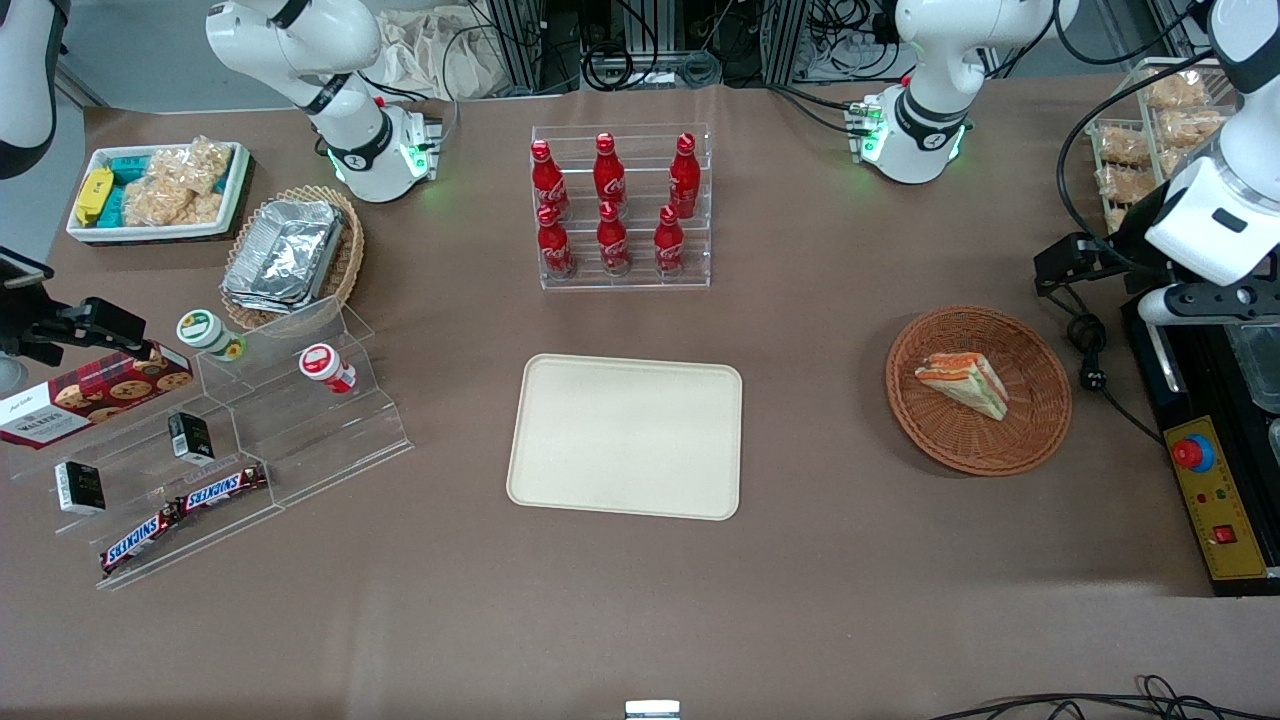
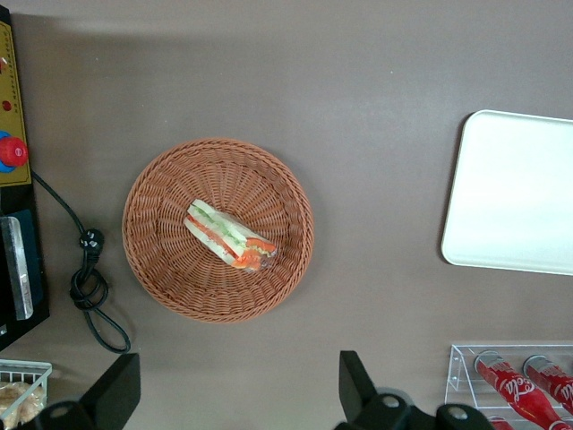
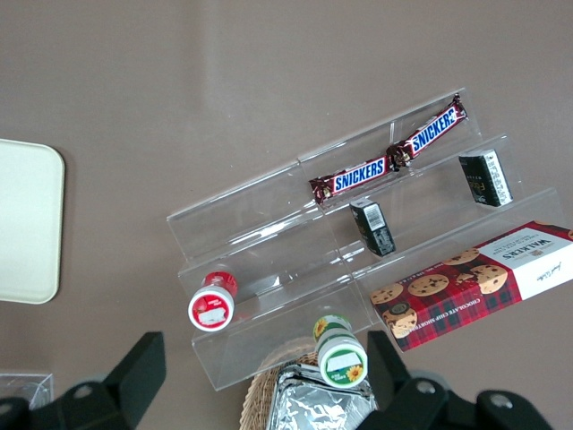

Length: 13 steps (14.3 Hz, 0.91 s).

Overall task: Place sandwich from basket to tray
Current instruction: 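Move the left gripper over the wicker basket above the wrapped sandwich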

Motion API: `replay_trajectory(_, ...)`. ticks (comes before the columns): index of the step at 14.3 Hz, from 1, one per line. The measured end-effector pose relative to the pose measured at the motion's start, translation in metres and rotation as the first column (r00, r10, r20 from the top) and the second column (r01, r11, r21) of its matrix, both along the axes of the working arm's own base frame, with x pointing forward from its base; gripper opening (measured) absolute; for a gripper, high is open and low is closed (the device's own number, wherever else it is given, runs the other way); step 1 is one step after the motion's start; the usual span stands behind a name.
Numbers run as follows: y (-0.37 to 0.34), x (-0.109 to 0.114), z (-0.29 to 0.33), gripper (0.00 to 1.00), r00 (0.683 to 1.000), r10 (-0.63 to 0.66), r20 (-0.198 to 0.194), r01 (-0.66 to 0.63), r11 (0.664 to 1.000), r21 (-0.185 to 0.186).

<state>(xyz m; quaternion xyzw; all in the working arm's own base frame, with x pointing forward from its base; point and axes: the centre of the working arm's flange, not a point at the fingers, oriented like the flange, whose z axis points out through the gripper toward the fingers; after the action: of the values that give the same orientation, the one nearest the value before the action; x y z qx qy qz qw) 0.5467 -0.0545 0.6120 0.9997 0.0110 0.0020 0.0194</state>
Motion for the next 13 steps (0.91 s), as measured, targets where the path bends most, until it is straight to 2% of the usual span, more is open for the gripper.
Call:
replay_trajectory(5,0.001,0.0,-0.001,1.0,1.0,0.002,-0.005,-0.002,1.0,0.0)
replay_trajectory(8,0.003,0.001,-0.006,1.0,1.0,0.009,-0.025,-0.009,1.0,0.002)
replay_trajectory(11,0.016,0.002,-0.007,1.0,0.993,0.111,-0.034,-0.111,0.994,0.001)
replay_trajectory(13,0.022,0.002,-0.013,1.0,0.975,0.217,-0.05,-0.217,0.976,0.006)
